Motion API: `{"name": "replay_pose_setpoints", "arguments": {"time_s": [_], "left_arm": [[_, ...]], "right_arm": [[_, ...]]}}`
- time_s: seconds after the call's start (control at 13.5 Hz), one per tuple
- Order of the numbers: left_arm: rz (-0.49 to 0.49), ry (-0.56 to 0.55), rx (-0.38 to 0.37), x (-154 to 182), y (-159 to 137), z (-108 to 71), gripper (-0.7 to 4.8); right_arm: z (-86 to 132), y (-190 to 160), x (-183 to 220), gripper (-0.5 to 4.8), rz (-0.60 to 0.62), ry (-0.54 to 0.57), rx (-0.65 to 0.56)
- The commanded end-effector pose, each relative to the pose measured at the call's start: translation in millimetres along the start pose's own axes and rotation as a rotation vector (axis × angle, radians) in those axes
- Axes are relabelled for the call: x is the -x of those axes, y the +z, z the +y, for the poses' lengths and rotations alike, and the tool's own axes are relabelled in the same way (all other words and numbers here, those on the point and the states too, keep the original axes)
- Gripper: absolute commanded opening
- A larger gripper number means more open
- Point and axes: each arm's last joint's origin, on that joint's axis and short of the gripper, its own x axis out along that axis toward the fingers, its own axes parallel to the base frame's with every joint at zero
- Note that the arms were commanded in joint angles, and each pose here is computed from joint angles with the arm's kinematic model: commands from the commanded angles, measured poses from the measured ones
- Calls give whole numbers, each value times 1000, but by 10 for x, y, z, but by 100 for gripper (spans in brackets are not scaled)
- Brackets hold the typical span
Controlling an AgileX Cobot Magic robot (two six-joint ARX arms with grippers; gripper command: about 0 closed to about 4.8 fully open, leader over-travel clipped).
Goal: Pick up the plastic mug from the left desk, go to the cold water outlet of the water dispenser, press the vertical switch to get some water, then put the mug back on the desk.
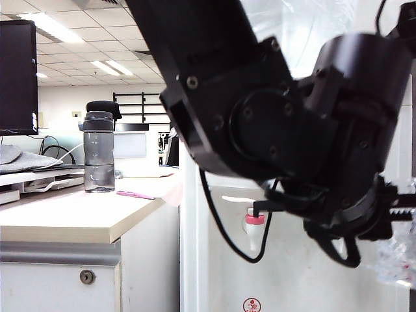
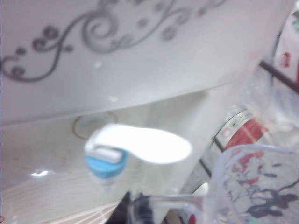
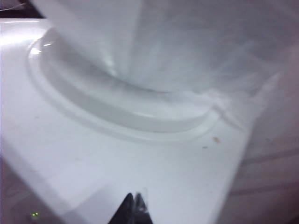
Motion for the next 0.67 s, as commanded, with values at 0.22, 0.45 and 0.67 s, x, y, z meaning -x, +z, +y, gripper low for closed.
{"name": "replay_pose_setpoints", "arguments": {"time_s": [0.22, 0.45, 0.67], "left_arm": [[-63, -15, 49, 116, 176, -111, -6], [-88, -19, 64, 186, 275, -159, -6], [-110, -21, 78, 255, 366, -201, -6]], "right_arm": [[-82, 201, 60, -1, -69, -44, 20], [-103, 291, 117, -1, -100, -83, 22], [-121, 379, 210, -1, -135, -120, 32]]}}
